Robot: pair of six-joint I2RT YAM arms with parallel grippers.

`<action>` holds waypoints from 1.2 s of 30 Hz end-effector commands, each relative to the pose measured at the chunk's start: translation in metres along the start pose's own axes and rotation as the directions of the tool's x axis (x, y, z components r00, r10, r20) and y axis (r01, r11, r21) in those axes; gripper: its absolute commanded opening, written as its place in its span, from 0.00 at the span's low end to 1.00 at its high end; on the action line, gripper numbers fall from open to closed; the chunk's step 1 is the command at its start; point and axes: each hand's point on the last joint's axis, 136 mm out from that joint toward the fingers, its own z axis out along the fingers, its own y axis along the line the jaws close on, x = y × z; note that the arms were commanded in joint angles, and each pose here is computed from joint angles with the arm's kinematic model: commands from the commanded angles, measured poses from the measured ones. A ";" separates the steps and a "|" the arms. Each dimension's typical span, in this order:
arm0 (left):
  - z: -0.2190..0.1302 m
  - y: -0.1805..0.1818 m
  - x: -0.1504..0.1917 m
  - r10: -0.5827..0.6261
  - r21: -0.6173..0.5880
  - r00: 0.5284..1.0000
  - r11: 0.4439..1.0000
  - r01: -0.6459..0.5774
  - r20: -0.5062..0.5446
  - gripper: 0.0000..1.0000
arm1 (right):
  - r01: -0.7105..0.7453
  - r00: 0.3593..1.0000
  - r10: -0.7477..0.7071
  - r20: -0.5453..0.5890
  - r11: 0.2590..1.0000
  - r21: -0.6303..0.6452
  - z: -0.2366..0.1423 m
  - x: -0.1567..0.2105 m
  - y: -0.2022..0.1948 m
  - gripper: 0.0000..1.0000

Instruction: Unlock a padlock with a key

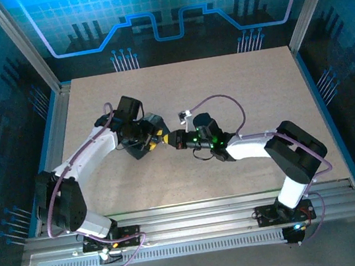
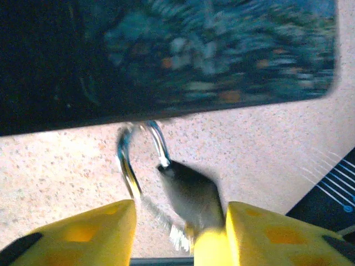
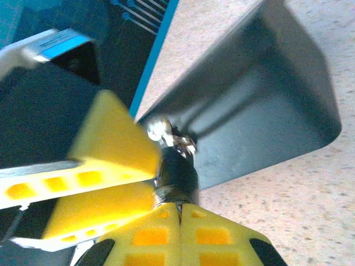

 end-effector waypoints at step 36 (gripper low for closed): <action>-0.022 0.027 -0.133 0.473 -0.330 0.852 0.859 -0.391 0.223 0.58 | 0.351 0.893 -0.312 -0.324 0.934 0.069 0.009 0.046 -0.084 0.45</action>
